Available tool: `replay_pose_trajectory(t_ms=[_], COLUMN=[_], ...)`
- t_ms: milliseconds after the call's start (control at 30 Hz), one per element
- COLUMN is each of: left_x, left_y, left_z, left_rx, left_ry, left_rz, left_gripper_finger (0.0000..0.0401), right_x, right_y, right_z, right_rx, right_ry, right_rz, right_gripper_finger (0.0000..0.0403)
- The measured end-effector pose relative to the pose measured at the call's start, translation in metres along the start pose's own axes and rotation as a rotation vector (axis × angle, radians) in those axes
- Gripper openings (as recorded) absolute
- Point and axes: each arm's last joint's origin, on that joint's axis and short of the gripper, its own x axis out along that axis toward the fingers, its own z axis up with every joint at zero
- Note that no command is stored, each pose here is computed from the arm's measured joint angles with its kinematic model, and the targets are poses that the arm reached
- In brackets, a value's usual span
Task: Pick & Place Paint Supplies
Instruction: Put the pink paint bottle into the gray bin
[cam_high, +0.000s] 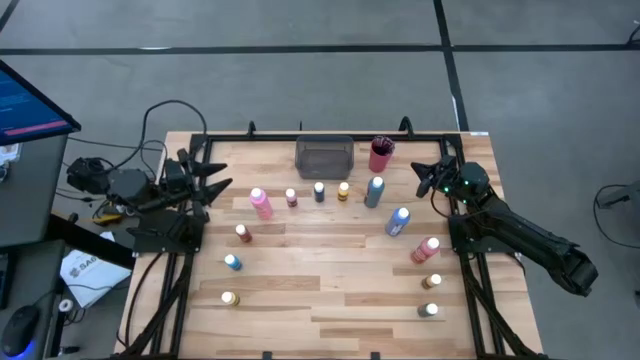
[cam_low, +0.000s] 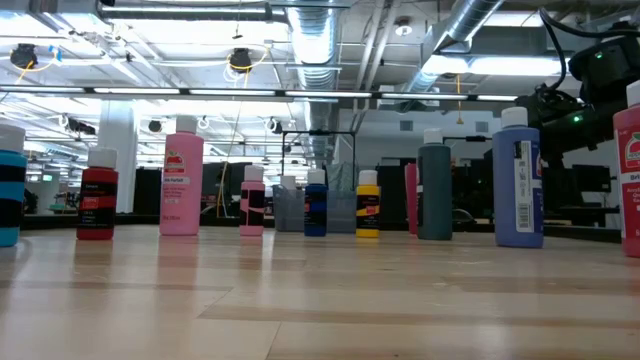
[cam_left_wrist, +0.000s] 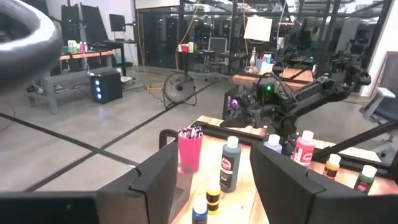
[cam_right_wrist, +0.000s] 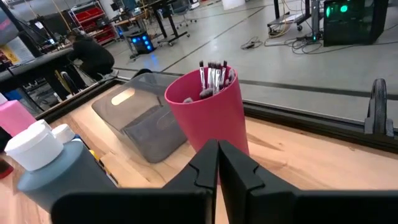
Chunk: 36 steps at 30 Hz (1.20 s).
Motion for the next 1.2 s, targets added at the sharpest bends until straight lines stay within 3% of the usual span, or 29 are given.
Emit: replay_pose_trajectory(t_ms=[300, 533, 767, 967, 1200], left_x=[0.001, 0.011, 0.03, 0.07, 0.125], left_y=[-0.002, -0.015, -0.03, -0.037, -0.024], left_z=[0.0, -0.005, 0.012, 0.018, -0.01], left_rx=[-0.042, 0.013, 0.134, 0.255, 0.282], left_ry=[0.005, 0.05, 0.099, 0.298, 0.584], left_rz=[-0.009, -0.043, 0.001, 0.038, -0.029], left_gripper_finger=[0.0207, 0.0209, 0.021, 0.021, 0.021], right_x=[0.0, 0.0, 0.0, 0.0, 0.0], right_y=[0.0, 0.0, 0.0, 0.0, 0.0], right_z=[0.0, 0.0, 0.0, 0.0, 0.0], right_rx=[0.0, 0.0, 0.0, 0.0, 0.0], right_ry=[0.001, 0.0, 0.001, 0.001, 0.001], right_rz=[0.0, 0.0, 0.0, 0.0, 0.0], right_gripper_finger=[0.0009, 0.0008, 0.0008, 0.0008, 0.0008])
